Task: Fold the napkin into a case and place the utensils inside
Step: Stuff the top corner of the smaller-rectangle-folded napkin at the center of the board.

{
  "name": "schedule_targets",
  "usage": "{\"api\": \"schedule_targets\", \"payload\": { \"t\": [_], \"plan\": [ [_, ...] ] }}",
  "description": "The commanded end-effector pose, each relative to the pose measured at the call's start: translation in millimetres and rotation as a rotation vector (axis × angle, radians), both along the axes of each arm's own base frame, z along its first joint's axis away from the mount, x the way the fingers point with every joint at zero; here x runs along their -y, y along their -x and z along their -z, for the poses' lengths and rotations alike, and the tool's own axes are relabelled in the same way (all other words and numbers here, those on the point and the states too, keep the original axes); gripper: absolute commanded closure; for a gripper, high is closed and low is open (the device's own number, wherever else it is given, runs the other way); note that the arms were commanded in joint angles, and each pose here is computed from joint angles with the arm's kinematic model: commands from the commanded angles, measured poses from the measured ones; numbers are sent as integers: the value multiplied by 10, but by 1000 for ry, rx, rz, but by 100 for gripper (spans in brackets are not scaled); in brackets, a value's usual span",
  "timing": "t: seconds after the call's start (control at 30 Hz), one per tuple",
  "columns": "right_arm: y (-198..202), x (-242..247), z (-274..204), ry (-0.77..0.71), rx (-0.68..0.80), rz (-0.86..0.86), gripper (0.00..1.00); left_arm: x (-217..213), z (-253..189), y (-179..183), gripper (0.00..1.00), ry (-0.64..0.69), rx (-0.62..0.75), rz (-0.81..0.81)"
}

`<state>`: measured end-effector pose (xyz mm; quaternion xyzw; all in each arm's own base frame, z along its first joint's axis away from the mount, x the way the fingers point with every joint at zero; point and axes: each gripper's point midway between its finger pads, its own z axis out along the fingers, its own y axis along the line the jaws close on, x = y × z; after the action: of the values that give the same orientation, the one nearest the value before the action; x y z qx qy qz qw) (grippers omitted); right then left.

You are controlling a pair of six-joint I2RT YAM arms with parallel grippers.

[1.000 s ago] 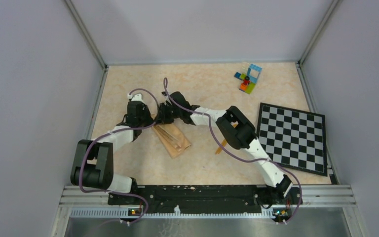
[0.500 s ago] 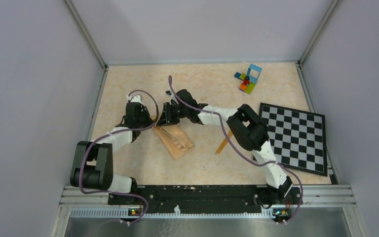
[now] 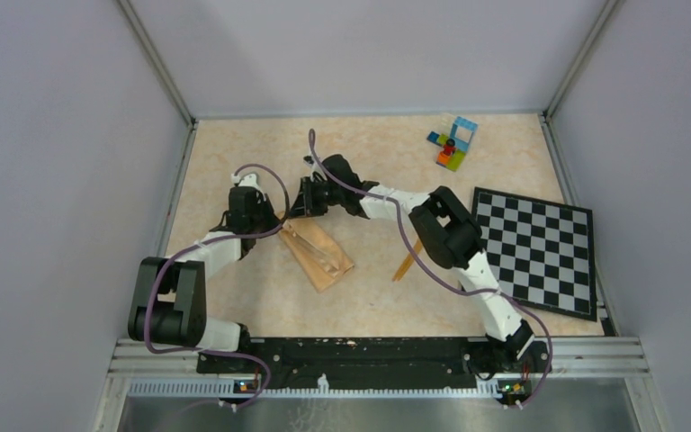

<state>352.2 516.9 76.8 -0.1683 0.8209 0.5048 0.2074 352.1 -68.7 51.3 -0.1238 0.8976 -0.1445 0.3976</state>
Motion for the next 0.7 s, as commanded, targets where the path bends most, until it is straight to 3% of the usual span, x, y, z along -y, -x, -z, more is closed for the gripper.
{"api": "schedule_targets", "payload": {
  "t": [0.0, 0.2, 0.43, 0.67],
  "plan": [
    [108, -186, 25, -24, -1, -33, 87, 45, -179, -56, 100, 29, 61, 14],
    [175, -247, 49, -74, -31, -10, 88, 72, -197, -55, 100, 48, 63, 20],
    [-146, -504, 3, -208, -105, 165, 89, 162, -144, -24, 100, 107, 38, 26],
    [-59, -410, 303, -67, -129, 235, 91, 68, -238, -85, 100, 54, 56, 6]
  ]
}}
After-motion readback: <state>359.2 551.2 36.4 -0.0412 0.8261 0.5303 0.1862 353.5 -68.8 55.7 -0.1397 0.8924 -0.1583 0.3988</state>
